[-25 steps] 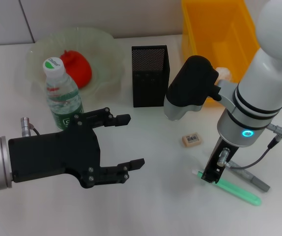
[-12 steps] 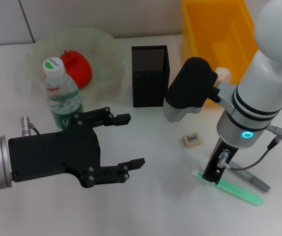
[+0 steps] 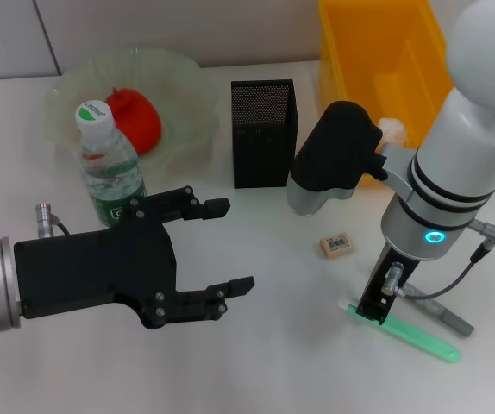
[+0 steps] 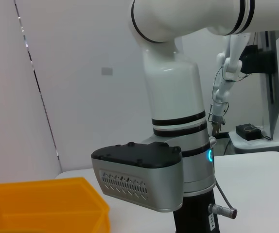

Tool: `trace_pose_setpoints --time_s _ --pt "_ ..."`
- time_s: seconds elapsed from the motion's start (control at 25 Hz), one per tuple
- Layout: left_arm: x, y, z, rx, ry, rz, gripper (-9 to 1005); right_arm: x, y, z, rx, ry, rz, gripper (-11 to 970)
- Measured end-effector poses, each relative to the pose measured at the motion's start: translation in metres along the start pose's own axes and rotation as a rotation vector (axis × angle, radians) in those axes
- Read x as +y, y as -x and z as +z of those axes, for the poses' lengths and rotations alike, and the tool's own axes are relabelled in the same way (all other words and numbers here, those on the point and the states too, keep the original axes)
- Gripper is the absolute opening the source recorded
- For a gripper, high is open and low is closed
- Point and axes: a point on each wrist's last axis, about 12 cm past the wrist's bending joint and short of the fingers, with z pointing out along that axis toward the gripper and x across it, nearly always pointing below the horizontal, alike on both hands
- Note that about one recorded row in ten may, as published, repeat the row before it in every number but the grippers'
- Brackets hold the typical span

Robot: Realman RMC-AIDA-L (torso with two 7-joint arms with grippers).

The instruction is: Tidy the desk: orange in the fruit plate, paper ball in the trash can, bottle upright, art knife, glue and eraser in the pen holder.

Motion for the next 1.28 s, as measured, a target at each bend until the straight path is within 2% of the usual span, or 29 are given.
trace_pose_setpoints --time_s 0.36,0.92,1.28 --pt "0.000 0.000 0.000 0.000 0.000 0.000 784 0.001 0.001 -0.004 -0.012 -0.004 -0.007 48" --pt "0.000 0.000 0.000 0.000 0.001 -0.001 784 -0.001 0.000 -0.033 -0.080 -0.090 -0.017 49" --pt "0.001 -0.001 -0.002 0.002 0.006 0.005 784 -0.004 -0.003 -0.039 -0.098 -0.121 -0.002 48"
